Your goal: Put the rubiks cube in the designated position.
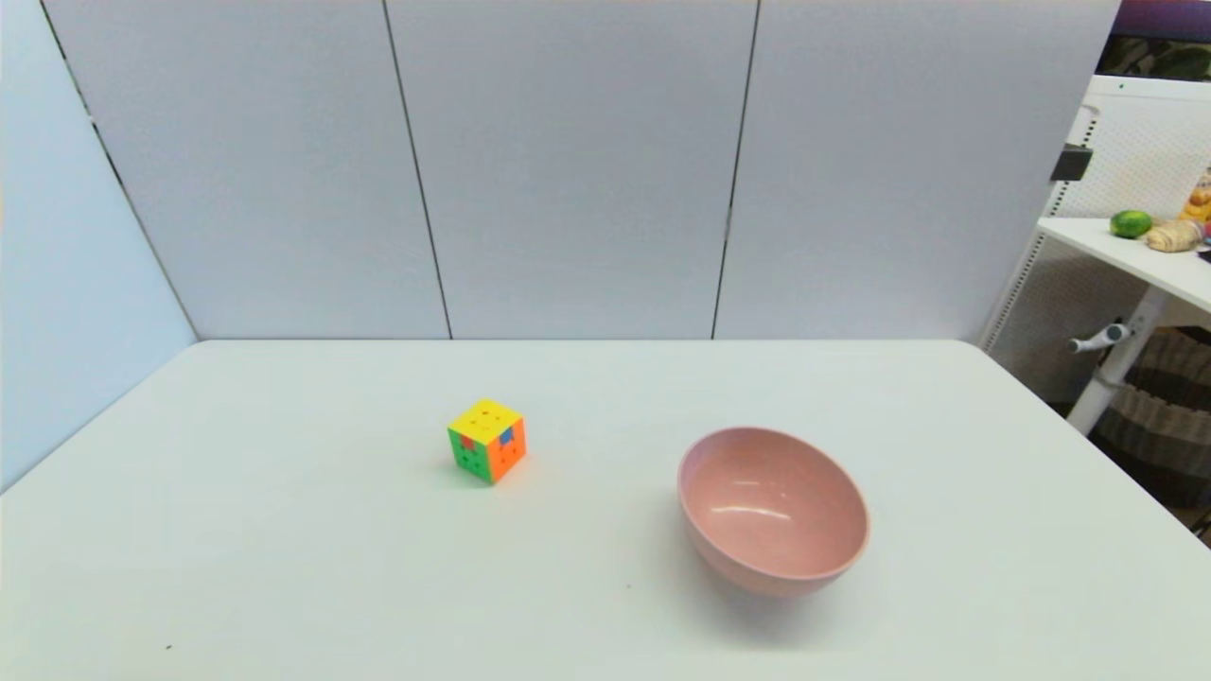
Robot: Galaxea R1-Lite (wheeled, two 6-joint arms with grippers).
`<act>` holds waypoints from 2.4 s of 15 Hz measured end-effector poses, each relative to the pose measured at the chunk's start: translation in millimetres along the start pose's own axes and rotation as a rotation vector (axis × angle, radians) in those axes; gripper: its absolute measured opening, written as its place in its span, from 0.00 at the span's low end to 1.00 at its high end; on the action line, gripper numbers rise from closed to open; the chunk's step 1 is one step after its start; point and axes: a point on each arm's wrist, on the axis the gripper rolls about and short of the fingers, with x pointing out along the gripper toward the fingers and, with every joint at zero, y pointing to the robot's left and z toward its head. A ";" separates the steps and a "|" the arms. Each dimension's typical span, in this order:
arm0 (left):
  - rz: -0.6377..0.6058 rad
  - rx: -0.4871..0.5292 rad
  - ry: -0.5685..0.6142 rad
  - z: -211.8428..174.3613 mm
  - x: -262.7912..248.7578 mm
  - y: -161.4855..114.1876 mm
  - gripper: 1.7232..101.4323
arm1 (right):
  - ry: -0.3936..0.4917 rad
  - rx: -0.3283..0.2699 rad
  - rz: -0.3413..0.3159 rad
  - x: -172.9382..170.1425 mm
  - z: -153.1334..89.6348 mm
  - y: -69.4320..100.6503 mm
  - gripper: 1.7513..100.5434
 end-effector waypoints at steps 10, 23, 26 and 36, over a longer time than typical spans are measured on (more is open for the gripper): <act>0.010 -0.009 -0.002 0.4 0.0 0.3 0.96 | 0.000 0.000 0.000 0.0 0.0 0.0 0.97; -0.184 0.006 -0.025 142.9 44.9 9.0 0.96 | 0.000 0.000 0.000 0.0 0.0 0.0 0.97; -0.254 0.011 0.055 184.8 107.6 10.2 0.96 | 0.000 0.000 0.000 0.0 0.0 0.0 0.97; -0.645 0.241 0.481 139.1 283.5 -86.5 0.96 | 0.000 0.000 0.000 0.0 0.0 0.0 0.97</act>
